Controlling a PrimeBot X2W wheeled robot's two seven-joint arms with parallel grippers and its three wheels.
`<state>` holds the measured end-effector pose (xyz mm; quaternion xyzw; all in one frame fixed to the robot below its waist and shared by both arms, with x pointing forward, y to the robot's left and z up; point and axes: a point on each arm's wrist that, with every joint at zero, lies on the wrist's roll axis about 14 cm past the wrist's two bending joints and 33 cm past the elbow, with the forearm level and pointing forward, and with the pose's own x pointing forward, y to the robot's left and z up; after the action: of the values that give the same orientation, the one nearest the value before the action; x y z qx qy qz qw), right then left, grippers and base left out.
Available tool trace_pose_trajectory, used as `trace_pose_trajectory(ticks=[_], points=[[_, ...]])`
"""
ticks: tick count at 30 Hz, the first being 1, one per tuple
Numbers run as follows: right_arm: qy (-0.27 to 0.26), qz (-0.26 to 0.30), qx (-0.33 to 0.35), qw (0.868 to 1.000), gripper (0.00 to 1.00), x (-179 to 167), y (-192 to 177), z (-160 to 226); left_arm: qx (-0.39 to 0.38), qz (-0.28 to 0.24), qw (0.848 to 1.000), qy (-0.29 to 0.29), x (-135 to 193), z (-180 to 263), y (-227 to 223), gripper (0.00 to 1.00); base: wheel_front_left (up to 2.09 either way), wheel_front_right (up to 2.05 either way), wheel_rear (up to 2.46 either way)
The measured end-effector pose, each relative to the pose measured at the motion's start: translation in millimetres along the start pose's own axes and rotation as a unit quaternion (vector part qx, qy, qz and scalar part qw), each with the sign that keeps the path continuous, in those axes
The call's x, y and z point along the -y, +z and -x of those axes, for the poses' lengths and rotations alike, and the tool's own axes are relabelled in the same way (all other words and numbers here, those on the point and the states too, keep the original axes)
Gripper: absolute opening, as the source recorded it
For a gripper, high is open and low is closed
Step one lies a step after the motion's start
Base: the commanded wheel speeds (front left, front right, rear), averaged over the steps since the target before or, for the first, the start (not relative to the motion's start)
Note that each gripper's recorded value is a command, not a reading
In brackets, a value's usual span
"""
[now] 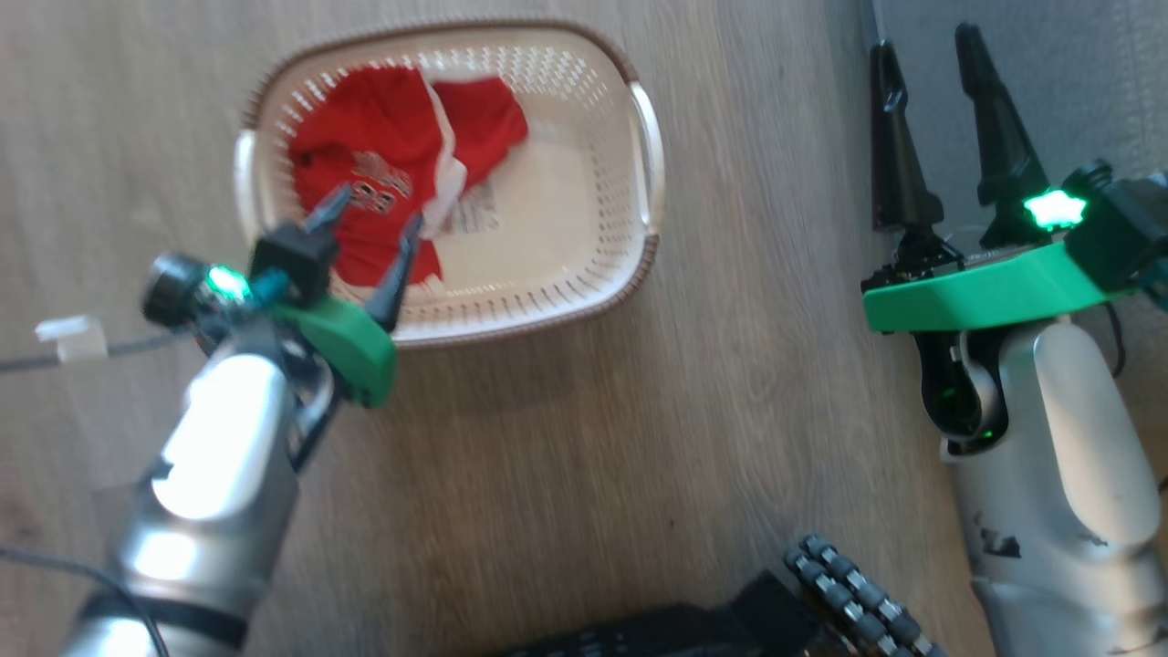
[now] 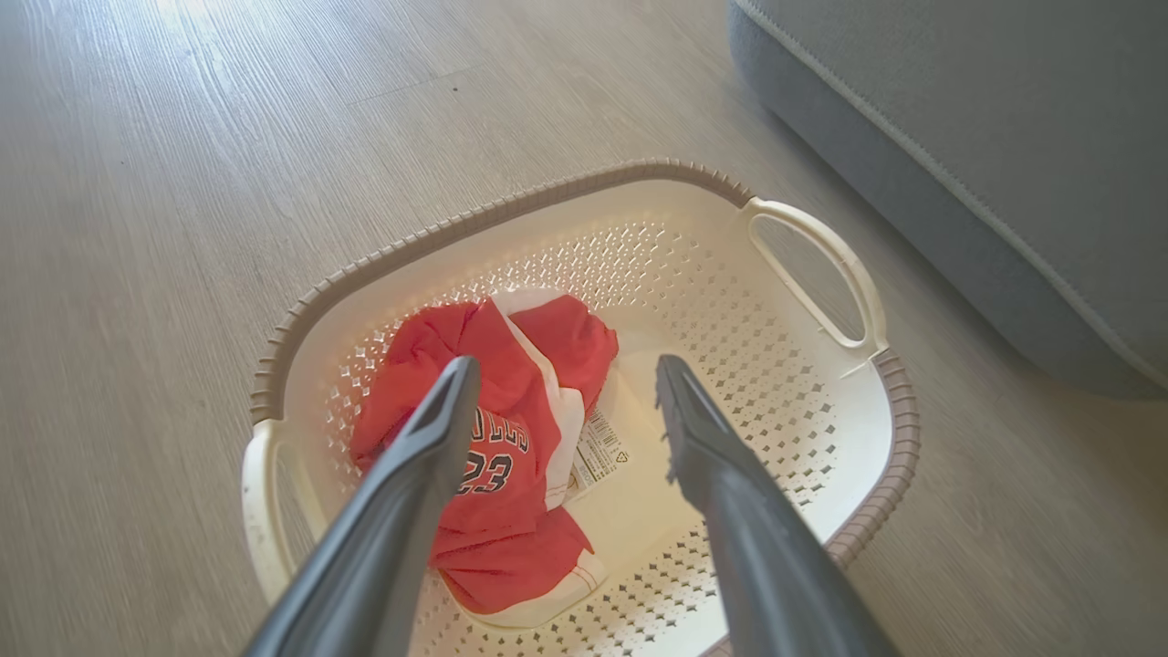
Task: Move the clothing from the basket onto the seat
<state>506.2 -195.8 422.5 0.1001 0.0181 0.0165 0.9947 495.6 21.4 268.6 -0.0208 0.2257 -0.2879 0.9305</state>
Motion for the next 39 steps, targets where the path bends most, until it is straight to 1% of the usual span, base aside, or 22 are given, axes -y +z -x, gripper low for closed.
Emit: trace_pose_trajectory(ticks=[8, 17, 21, 24, 27, 28, 32, 35, 39], points=[[-0.007, -0.006, -0.011, 1.000, 1.00, 12.1, -19.3, -11.5, -0.025, -0.043, 0.999, -0.022, -16.8, -55.6, -22.0, 1.00, 0.00, 0.00, 0.00], [-0.007, -0.005, -0.014, 1.000, 1.00, 19.5, -26.5, -16.7, -0.077, -0.078, 0.993, -0.046, -17.7, -95.9, -66.5, 1.00, 0.00, 0.00, 0.00], [-0.006, -0.004, -0.017, 1.000, 1.00, 21.7, -31.2, -19.1, -0.096, -0.123, 0.986, -0.062, -19.3, -111.6, -81.7, 1.00, 0.00, 0.00, 0.00], [-0.013, -0.004, -0.026, 1.000, 1.00, 26.9, -37.6, -17.1, -0.116, -0.147, 0.980, -0.068, -21.0, -121.2, -92.6, 1.00, 0.00, 0.00, 0.00], [-0.020, -0.003, -0.034, 0.999, 1.00, 31.9, -42.8, -14.8, -0.138, -0.178, 0.971, -0.078, -21.9, -128.4, -103.5, 1.00, 0.00, 0.00, 0.00], [-0.020, -0.003, -0.034, 0.999, 1.00, 31.9, -42.8, -14.8, -0.138, -0.178, 0.971, -0.078, -21.9, -128.4, -103.5, 1.00, 0.00, 0.00, 0.00], [-0.027, -0.008, -0.041, 0.999, 1.00, 36.1, -48.1, -12.4, -0.167, -0.214, 0.959, -0.086, -23.3, -134.4, -116.7, 1.00, 0.00, 0.00, 0.00], [-0.029, -0.011, -0.043, 0.999, 1.00, 37.2, -49.5, -11.2, -0.188, -0.225, 0.952, -0.084, -25.8, -135.6, -124.7, 1.00, 0.00, 0.00, 0.00], [-0.031, -0.012, -0.045, 0.998, 1.00, 37.9, -50.4, -10.3, -0.215, -0.251, 0.940, -0.088, -28.2, -132.9, -133.9, 1.00, 0.00, 0.00, 0.00]])
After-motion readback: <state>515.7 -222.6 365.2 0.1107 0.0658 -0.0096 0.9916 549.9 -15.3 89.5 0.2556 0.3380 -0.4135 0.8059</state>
